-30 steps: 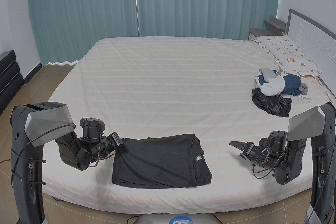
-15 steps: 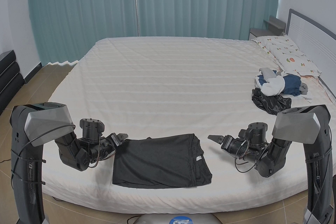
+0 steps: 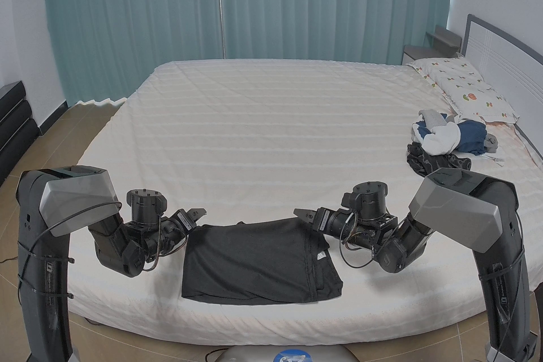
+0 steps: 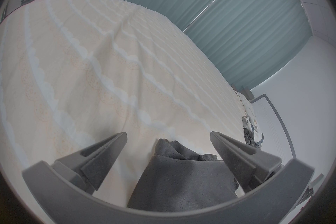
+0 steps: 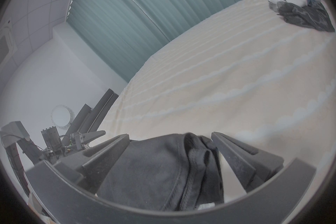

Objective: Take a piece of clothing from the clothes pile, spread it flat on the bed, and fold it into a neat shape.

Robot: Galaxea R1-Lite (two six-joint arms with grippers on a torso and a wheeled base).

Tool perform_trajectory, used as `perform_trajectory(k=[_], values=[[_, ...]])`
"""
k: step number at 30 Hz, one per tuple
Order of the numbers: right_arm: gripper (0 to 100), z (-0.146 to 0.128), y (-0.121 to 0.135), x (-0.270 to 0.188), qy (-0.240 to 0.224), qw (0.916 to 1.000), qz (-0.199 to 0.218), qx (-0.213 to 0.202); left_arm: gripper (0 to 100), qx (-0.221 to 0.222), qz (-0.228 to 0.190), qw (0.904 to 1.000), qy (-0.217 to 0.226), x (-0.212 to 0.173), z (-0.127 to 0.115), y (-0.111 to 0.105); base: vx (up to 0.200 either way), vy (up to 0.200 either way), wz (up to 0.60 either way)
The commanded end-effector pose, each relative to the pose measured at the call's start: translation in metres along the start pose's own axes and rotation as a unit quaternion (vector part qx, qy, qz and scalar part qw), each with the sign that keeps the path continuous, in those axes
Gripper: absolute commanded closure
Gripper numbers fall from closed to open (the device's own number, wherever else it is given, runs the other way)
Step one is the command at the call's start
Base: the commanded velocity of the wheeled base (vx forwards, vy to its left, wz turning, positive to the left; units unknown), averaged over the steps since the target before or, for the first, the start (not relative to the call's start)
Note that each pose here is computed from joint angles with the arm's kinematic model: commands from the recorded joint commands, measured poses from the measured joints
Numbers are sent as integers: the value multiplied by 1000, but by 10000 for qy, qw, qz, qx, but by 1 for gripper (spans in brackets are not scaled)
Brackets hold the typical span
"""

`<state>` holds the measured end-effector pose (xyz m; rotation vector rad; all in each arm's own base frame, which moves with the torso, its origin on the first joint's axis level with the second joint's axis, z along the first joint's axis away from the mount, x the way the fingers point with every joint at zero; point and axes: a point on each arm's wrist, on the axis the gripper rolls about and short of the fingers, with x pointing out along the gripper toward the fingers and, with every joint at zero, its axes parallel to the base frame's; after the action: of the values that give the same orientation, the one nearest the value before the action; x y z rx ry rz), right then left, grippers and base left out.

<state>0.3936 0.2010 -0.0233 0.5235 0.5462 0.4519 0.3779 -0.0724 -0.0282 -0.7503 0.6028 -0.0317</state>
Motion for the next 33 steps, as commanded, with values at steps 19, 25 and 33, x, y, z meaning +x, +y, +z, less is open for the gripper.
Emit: perform_trajectory(k=[19, 25, 33], values=[[100, 2, -21, 30, -263, 9983, -444, -283, 0, 8, -2, 10000, 5, 1, -2, 1, 0, 0, 0], [100, 5, -26, 34, -330, 9979, -487, -266, 0, 16, -2, 10000, 5, 1, -2, 1, 0, 0, 0], [0, 9, -27, 31, -383, 9977, -496, -256, 0, 16, -7, 10000, 0, 1, -1, 1, 0, 0, 0]])
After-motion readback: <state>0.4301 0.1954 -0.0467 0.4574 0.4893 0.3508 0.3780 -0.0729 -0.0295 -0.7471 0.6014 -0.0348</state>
